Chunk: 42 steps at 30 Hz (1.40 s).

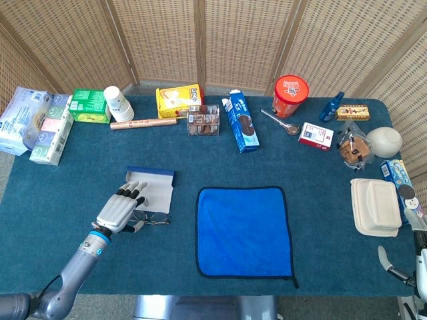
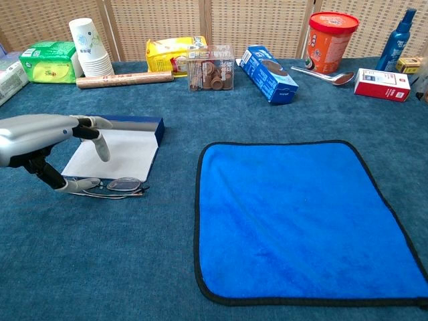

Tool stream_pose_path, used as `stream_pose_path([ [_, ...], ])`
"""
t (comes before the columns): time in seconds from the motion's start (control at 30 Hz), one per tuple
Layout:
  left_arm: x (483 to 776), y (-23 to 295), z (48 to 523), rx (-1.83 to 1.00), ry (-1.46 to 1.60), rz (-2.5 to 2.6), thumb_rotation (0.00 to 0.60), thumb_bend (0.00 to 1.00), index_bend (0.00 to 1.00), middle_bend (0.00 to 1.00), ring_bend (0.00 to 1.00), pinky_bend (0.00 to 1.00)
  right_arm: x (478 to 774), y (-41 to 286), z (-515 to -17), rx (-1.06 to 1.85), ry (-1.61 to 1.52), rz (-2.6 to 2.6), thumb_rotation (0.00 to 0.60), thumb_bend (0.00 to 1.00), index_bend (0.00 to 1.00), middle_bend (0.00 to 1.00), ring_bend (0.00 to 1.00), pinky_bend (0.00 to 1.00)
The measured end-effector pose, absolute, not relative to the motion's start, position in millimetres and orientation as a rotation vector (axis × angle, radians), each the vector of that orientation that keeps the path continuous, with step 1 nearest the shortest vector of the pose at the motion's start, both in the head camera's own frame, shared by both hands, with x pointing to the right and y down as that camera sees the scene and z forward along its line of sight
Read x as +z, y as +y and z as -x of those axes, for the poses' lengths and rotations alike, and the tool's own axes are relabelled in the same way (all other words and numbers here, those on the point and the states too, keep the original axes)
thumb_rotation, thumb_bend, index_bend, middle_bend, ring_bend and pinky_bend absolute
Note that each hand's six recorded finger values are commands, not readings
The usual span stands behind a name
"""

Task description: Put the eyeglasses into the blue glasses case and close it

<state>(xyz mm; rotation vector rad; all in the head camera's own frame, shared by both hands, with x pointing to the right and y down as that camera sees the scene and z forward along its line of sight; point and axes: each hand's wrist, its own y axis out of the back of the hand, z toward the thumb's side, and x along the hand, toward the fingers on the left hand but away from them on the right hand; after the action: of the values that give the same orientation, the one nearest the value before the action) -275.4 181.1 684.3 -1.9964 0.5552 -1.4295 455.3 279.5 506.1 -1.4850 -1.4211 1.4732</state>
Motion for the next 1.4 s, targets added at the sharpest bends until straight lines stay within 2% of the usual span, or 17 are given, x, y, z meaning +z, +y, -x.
stream_pose_path([
  [0.7, 699, 190, 258, -1.417, 0.55, 2.027, 0.538, 0.26, 0.35, 0.06, 0.0, 0.06, 501, 288, -466, 1.481, -1.455, 1.464, 0.338, 0.35, 0.08, 0.13, 0.0, 0.05],
  [1.4, 705, 199, 257, -1.446, 0.529, 2.02, 0.539, 0.29, 0.44, 0.08, 0.0, 0.06, 494, 295, -478, 1.478, -1.514, 1.444, 0.338, 0.34, 0.07, 0.13, 0.0, 0.05],
])
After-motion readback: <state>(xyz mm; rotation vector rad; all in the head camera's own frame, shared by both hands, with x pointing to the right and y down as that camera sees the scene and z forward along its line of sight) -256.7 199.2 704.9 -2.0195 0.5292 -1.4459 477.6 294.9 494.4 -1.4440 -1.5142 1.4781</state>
